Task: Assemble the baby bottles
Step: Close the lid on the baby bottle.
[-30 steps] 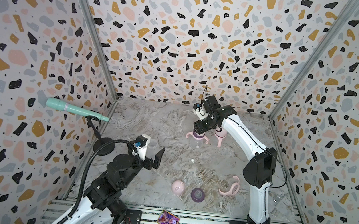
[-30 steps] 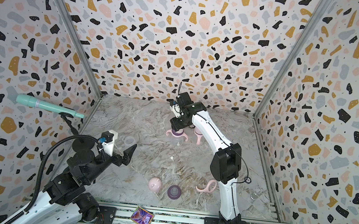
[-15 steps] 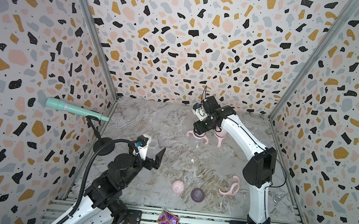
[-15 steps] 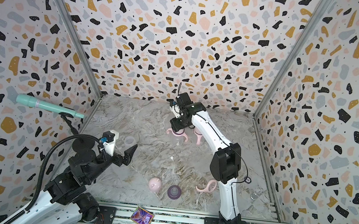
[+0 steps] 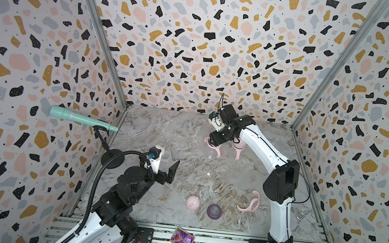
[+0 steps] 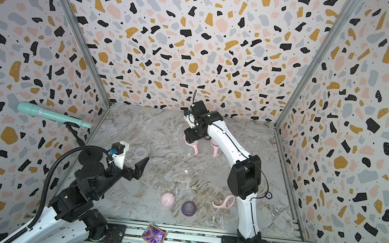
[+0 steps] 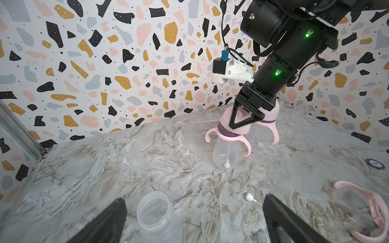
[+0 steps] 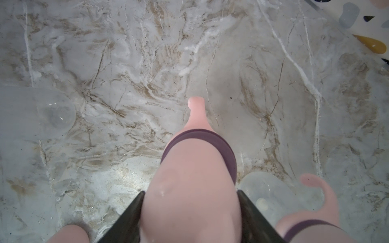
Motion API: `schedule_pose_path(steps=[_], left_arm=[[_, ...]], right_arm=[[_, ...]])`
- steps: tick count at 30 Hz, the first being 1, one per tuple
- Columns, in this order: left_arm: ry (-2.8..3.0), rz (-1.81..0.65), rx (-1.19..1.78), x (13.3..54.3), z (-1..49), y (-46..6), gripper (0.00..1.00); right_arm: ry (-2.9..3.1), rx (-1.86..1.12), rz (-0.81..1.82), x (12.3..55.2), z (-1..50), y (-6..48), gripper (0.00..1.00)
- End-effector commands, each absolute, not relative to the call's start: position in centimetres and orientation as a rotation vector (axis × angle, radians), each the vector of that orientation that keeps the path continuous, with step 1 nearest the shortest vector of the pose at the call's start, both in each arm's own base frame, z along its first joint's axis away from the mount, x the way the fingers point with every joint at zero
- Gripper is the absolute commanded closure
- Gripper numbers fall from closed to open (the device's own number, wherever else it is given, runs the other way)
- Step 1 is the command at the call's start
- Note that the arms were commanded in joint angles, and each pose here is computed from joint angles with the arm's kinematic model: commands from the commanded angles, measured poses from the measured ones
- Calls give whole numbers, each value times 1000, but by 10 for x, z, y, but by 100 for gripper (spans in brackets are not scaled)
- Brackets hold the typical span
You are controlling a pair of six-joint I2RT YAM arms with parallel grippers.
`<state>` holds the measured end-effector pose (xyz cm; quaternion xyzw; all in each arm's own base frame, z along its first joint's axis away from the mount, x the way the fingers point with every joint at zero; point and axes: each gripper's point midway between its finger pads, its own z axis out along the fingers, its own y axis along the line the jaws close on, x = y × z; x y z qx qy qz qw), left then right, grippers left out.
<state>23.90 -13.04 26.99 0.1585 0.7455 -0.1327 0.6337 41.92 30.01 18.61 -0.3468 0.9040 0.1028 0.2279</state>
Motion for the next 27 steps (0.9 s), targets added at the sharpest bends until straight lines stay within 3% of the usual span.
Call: schedule_pose_path(steps=[1,13,27], left_arm=[[1702,-312,375,238,270,-133,0],[1718,-303,393,241,266,-136,0],[1720,-307,405,241,265,-138,0]], right_arm=[[2459,-944,265,415,209,294,37],[2389,-913,236,425,238,295,38],[2423,-960,276,429,213,305,34]])
